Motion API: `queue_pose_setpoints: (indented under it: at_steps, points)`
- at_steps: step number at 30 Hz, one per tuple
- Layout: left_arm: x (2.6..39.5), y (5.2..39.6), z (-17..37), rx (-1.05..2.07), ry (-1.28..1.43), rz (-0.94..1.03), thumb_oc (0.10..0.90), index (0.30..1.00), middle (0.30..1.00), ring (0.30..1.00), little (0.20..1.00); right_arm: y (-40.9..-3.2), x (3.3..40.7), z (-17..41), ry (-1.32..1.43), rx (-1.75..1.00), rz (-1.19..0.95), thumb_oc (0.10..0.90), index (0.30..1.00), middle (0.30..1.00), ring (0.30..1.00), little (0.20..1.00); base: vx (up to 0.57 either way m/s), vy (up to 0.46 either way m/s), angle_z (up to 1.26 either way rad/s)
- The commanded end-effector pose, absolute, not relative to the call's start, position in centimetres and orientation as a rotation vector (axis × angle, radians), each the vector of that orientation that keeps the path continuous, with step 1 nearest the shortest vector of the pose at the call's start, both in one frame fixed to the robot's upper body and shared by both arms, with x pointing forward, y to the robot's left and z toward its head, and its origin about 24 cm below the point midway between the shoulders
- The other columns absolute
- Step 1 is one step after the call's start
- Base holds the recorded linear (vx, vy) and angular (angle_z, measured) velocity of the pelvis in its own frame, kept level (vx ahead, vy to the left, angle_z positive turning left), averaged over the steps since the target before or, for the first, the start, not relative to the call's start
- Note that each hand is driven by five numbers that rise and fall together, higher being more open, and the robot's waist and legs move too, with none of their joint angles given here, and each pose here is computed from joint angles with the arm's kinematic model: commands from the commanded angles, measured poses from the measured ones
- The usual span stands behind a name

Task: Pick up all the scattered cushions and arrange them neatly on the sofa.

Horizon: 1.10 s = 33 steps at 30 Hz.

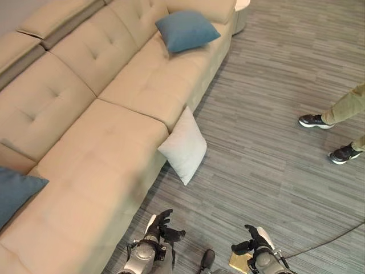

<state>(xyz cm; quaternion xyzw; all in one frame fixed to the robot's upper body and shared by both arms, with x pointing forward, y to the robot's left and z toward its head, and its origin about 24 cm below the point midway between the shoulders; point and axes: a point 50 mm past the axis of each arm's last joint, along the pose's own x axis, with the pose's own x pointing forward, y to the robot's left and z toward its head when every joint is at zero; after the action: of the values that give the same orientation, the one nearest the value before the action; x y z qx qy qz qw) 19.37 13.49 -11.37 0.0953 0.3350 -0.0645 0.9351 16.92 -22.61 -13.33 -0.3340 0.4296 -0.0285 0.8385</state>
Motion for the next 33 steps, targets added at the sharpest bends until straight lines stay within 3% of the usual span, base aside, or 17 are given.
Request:
queue_pose_setpoints:
  at_steps: [1, 17, 33]
  points:
    - [22.3, 12.3, -8.8, 0.187, 0.515, -0.154, 0.8, 0.9, 0.9, 0.9, 0.9, -23.6, 17.5, -12.5, 0.84, -0.736, -0.098, 0.8, 0.9, 0.9, 0.9, 0.9, 0.37, 0.0, -0.29]
    - [22.3, 13.2, -8.9, 0.211, 0.518, -0.158, 0.8, 0.9, 0.9, 0.9, 0.9, -21.2, 18.2, -12.8, 0.823, -0.708, -0.016, 0.8, 0.9, 0.9, 0.9, 0.9, 0.22, 0.062, -0.23]
    - [21.3, 13.6, -9.5, 0.13, 0.541, -0.1, 0.8, 0.9, 0.9, 0.9, 0.9, -21.5, 18.6, -12.5, 0.797, -0.715, 0.003, 0.8, 0.9, 0.9, 0.9, 0.9, 0.25, -0.2, 0.31]
